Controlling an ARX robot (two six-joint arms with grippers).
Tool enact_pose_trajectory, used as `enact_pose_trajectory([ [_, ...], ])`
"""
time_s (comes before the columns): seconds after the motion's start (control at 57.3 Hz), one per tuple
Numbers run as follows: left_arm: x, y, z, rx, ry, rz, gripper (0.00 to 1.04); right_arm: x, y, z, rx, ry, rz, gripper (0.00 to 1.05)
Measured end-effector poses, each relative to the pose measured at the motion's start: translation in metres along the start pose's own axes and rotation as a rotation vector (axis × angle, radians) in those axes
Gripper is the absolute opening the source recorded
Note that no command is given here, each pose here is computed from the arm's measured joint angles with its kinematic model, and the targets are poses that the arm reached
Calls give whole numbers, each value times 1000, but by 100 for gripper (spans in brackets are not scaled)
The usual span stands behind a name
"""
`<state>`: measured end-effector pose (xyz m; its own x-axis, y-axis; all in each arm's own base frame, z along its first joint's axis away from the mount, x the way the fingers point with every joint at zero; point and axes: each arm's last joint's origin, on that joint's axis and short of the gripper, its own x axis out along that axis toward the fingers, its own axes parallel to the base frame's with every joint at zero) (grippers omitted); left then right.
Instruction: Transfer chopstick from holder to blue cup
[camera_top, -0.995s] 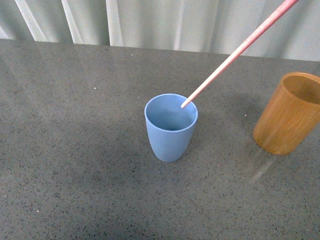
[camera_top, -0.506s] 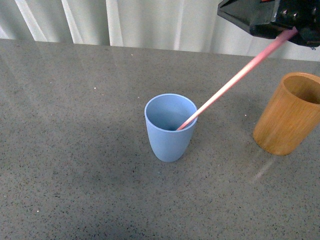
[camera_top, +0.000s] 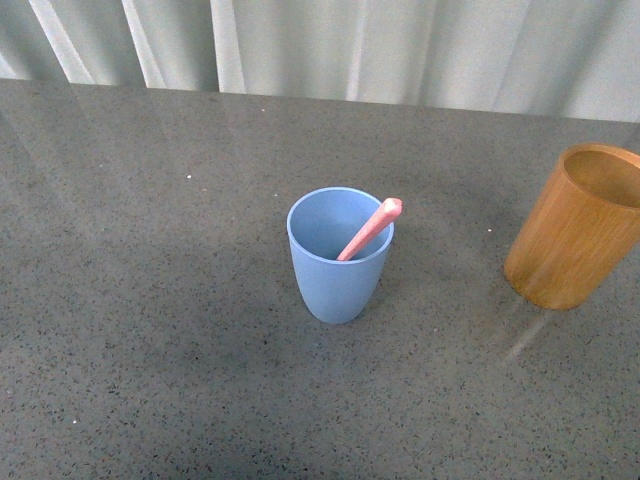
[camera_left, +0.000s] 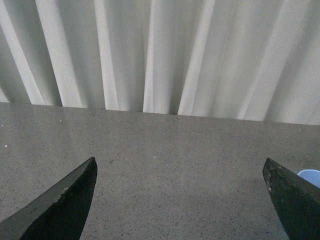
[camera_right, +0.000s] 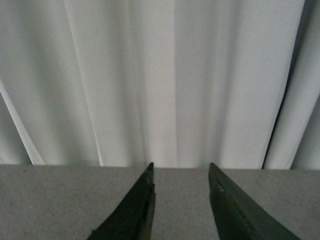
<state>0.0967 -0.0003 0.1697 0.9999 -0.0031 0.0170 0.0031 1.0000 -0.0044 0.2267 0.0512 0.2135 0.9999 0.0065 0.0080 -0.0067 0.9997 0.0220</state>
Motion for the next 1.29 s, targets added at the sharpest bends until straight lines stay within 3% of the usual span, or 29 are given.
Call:
enact_pose_trajectory([
  [0.14, 0, 0, 0, 0, 0, 0, 98, -20, -14, -16, -23, 28, 3, 0],
  [0.681, 0, 0, 0, 0, 0, 1, 98, -78, -50, -37, -22, 17, -5, 1],
  [1.291, 0, 0, 0, 0, 0, 1, 98, -105, -51, -37, -22, -18, -2, 1],
])
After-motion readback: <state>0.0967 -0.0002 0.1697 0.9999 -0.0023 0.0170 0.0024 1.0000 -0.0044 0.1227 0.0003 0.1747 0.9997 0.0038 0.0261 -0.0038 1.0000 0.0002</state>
